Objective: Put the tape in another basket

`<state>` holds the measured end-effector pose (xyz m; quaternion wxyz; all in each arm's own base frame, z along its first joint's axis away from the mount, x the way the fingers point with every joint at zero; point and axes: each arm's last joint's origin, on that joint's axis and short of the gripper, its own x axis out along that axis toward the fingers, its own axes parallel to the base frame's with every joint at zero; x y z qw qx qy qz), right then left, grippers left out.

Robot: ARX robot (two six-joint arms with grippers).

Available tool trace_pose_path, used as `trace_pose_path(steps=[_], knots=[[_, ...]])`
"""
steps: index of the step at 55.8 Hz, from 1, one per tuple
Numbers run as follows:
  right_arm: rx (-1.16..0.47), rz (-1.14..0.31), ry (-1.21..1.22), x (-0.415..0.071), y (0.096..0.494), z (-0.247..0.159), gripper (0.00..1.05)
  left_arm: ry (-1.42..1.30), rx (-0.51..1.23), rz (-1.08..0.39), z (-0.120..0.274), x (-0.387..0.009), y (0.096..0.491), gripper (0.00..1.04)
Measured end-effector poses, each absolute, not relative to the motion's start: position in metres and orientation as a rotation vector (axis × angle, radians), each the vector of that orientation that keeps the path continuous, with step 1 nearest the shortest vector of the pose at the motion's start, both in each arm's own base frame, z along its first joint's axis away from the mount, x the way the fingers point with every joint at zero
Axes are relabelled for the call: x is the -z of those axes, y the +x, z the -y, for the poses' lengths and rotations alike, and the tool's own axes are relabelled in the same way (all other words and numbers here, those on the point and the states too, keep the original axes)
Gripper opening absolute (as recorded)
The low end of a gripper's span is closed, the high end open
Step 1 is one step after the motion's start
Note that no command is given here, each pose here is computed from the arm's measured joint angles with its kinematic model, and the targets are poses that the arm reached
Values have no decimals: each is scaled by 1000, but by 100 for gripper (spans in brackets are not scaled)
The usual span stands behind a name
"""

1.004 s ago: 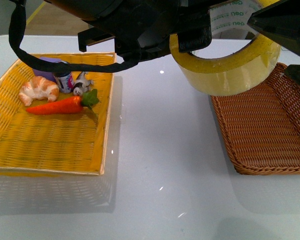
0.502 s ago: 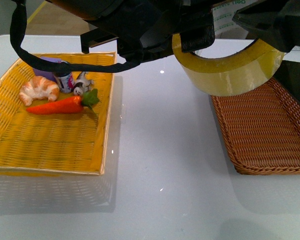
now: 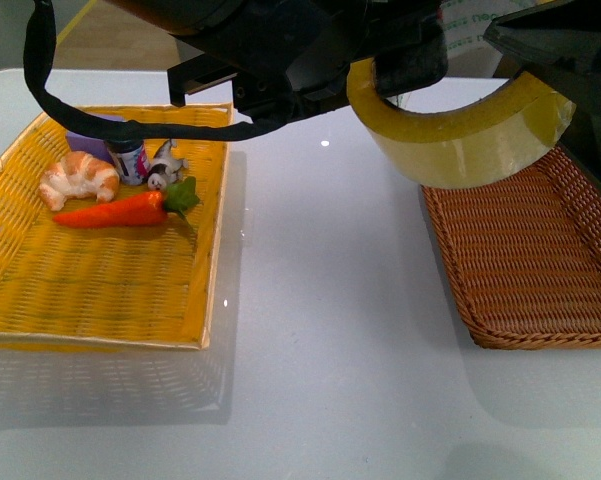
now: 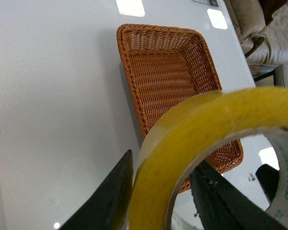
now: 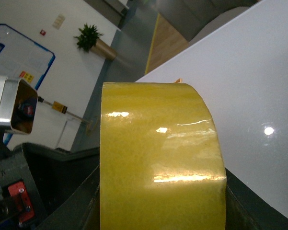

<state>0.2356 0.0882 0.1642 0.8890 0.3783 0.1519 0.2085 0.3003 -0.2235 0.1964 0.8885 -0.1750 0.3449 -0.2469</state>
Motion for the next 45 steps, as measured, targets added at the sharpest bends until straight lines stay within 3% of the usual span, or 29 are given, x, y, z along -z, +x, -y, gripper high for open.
trace_pose_path(steps=[13,19,31,35,37,45], knots=[[-447,-311,787,-163,234,-88,46,-378,521,-709,223,-198,300,76],[-417,-302,792,-162,235,-82,46,-393,524,-666,215,-205,296,98],[-373,-296,801,-160,236,-74,46,-427,518,-503,190,-233,280,94],[-368,-298,802,-159,235,-73,46,-303,289,-192,171,-236,271,81],[-368,-298,802,-159,235,-73,46,-263,191,-111,157,-236,265,76],[-340,-292,804,-157,235,-69,46,-89,-1,20,94,-230,231,47]])
